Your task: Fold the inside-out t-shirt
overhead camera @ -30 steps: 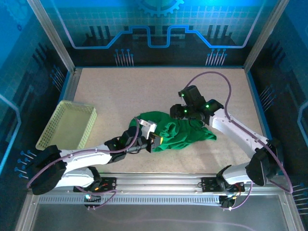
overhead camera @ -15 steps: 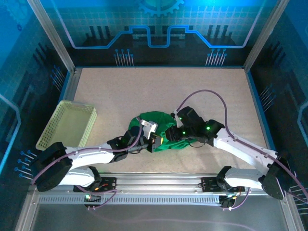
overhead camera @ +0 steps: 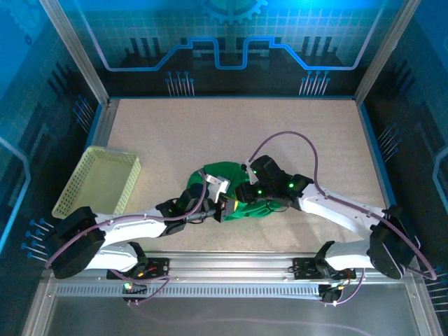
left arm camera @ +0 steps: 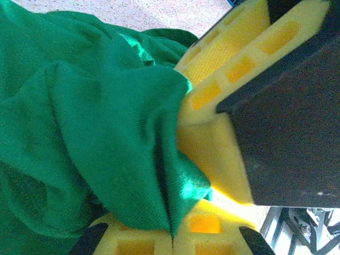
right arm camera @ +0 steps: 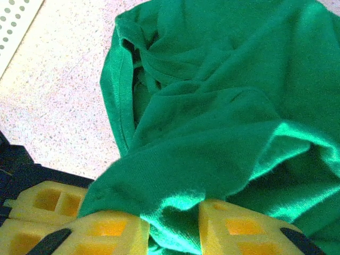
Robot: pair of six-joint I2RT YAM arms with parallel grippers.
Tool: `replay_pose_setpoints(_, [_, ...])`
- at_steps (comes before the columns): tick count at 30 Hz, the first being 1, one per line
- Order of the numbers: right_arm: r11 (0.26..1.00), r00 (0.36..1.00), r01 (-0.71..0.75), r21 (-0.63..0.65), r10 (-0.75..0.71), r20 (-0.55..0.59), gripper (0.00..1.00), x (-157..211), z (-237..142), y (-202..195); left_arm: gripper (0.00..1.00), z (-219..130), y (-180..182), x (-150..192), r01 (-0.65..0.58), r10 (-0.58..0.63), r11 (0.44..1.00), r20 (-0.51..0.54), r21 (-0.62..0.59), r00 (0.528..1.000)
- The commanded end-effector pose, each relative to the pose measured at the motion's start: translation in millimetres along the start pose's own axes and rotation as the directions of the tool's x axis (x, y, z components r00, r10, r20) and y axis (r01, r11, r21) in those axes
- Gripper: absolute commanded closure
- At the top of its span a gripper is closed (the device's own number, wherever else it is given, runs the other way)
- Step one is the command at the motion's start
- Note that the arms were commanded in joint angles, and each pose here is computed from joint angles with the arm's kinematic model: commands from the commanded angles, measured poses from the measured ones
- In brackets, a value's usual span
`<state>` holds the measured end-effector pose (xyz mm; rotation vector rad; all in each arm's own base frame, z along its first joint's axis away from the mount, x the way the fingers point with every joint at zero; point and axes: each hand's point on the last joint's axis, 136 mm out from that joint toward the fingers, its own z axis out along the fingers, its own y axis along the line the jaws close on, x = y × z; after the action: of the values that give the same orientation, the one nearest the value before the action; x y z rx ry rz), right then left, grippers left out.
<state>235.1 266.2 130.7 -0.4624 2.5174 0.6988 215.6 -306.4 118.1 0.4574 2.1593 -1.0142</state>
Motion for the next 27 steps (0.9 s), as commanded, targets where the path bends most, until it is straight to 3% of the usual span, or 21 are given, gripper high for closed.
replay_pose_setpoints(1, [0.999, 0.998, 0.045, 0.0, -0.045, 0.031, 0.83, -7.6, -0.7, 4.7, 0.98, -1.2, -7.3, -9.3, 0.004, -0.005, 0.999, 0.021, 0.033, 1.0])
replay_pose_setpoints(5, [0.996, 0.998, 0.054, 0.075, -0.057, 0.036, 1.0, -13.2, -15.4, -1.6, 0.86, -2.7, 4.0, -9.7, 0.014, -0.013, 0.999, 0.031, -0.03, 0.999])
replay_pose_setpoints(9, [0.988, 0.997, 0.066, 0.141, -0.072, 0.038, 1.0, -17.4, -40.8, -8.1, 0.84, -5.7, 20.2, -9.1, 0.021, -0.016, 0.994, 0.044, -0.112, 0.999])
replay_pose_setpoints(14, [0.982, 0.996, 0.066, 0.177, -0.077, 0.054, 1.0, -20.5, -66.7, -11.9, 0.77, -8.3, 22.8, -9.2, 0.017, -0.011, 0.992, 0.047, -0.123, 0.999])
replay_pose_setpoints(22, [0.988, 0.997, 0.078, 0.13, -0.081, 0.019, 1.0, -24.9, -78.4, 0.7, 0.93, -10.9, 28.6, -13.5, 0.011, -0.002, 0.986, 0.053, -0.168, 0.999])
replay_pose_setpoints(25, [0.991, 0.997, 0.078, 0.106, -0.079, 0.002, 1.0, -27.3, -82.2, 7.5, 0.93, -11.8, 30.7, -13.5, -0.006, 0.013, 0.982, 0.036, -0.19, 0.999])
replay_pose_setpoints(27, [0.994, 0.997, 0.074, 0.086, -0.073, -0.013, 1.0, -28.1, -83.0, 11.9, 0.85, -13.6, 30.3, -14.8, -0.014, 0.022, 0.981, 0.034, -0.194, 0.999])
